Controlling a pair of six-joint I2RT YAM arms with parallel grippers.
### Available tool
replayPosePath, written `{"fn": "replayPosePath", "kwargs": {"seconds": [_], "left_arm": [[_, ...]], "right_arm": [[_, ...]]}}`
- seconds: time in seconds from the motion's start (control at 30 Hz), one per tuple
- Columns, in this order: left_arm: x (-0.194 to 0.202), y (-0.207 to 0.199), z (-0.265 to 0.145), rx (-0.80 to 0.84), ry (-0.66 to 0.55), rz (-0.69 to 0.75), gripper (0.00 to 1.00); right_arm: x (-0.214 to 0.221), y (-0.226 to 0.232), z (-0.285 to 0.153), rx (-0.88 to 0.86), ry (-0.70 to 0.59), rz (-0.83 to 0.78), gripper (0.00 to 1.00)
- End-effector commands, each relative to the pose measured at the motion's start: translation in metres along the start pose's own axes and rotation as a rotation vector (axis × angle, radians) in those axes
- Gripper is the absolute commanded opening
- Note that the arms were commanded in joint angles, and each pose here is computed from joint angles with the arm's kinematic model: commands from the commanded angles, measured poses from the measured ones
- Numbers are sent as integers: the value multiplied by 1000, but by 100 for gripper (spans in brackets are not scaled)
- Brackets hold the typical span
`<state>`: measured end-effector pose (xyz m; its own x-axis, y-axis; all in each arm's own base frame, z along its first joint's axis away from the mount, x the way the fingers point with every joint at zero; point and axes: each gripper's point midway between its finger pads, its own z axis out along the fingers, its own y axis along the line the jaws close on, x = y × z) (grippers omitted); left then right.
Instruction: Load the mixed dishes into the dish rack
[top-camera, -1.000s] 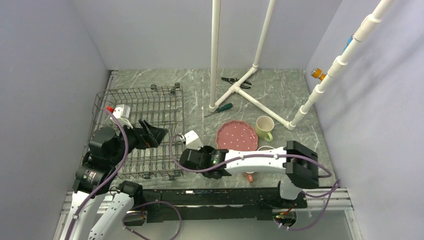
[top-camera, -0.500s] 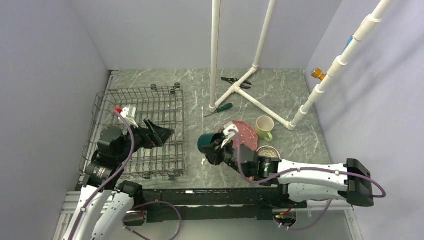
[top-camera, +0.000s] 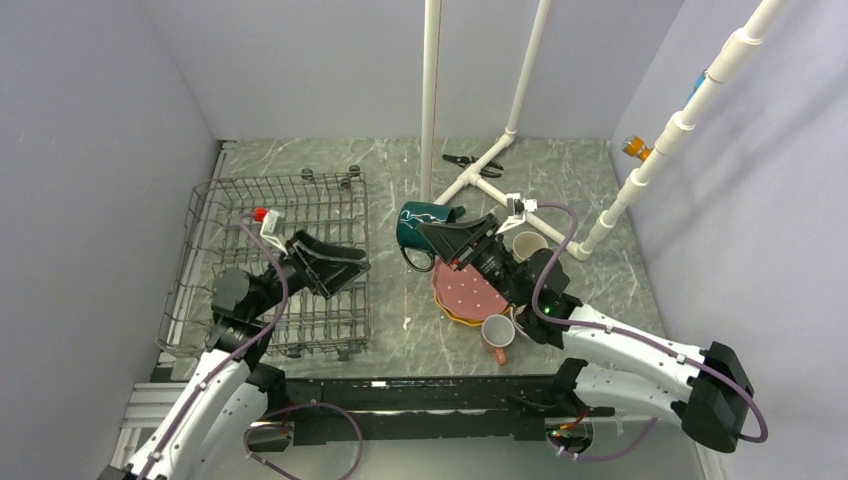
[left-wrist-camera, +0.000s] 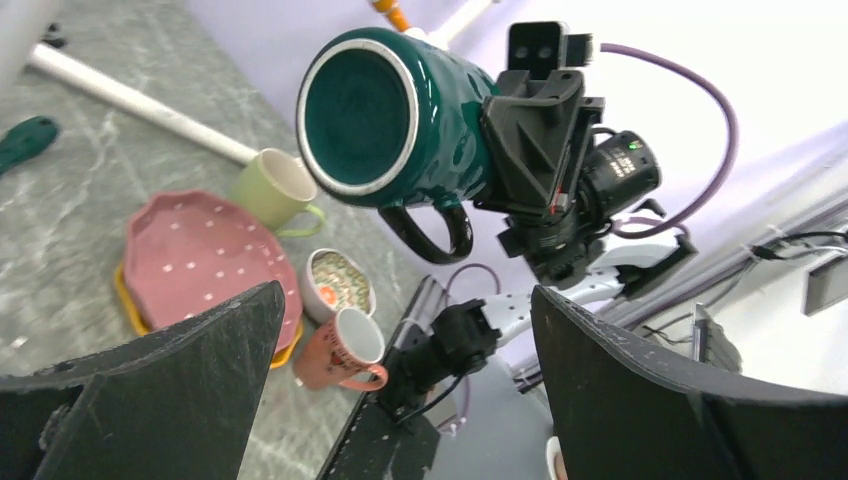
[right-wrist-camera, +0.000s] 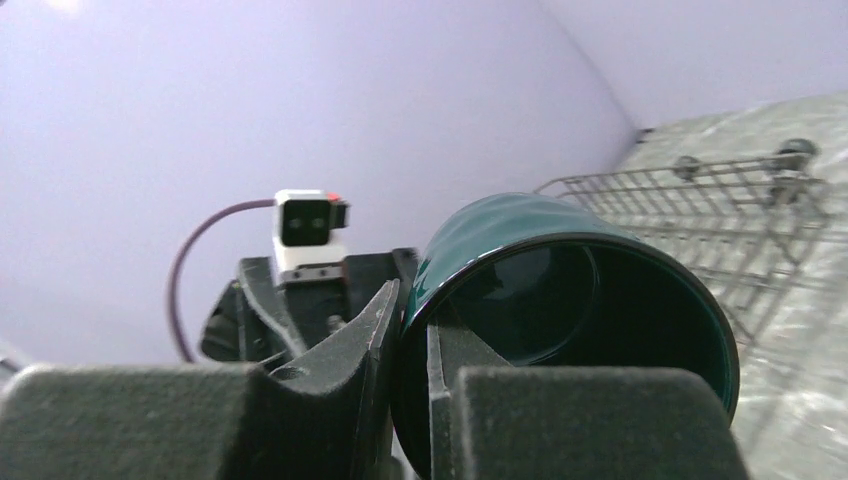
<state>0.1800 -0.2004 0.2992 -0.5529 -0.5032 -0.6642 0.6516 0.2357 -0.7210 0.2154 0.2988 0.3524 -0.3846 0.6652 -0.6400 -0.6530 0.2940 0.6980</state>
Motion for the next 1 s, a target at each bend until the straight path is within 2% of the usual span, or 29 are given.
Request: {"fn": "replayPosePath", "kwargs": {"seconds": [0.0, 0.37, 0.47, 0.57, 0.63, 0.83, 0.97], "left_arm": [[-11, -45, 6, 230, -20, 22, 99], [-9, -62, 49, 279, 57, -75, 99], [-12, -67, 59, 281, 50, -79, 91], [-15, -69, 63, 282, 30, -86, 88], [-10, -67, 69, 274, 58, -98, 85], [-1, -65, 77, 291, 51, -136, 70], [2, -63, 80, 249, 76, -103, 65]], "right_arm": [[-50, 76, -1, -276, -138, 97, 0], [-55, 82, -2, -369, -217, 135, 0], [-55, 82, -2, -383, -229, 145, 0], [-54, 84, -1, -396, -226, 136, 0], [-53, 83, 1, -398, -226, 143, 0], [-51, 82, 3, -401, -226, 148, 0], [-47, 83, 3, -399, -203, 124, 0]]}}
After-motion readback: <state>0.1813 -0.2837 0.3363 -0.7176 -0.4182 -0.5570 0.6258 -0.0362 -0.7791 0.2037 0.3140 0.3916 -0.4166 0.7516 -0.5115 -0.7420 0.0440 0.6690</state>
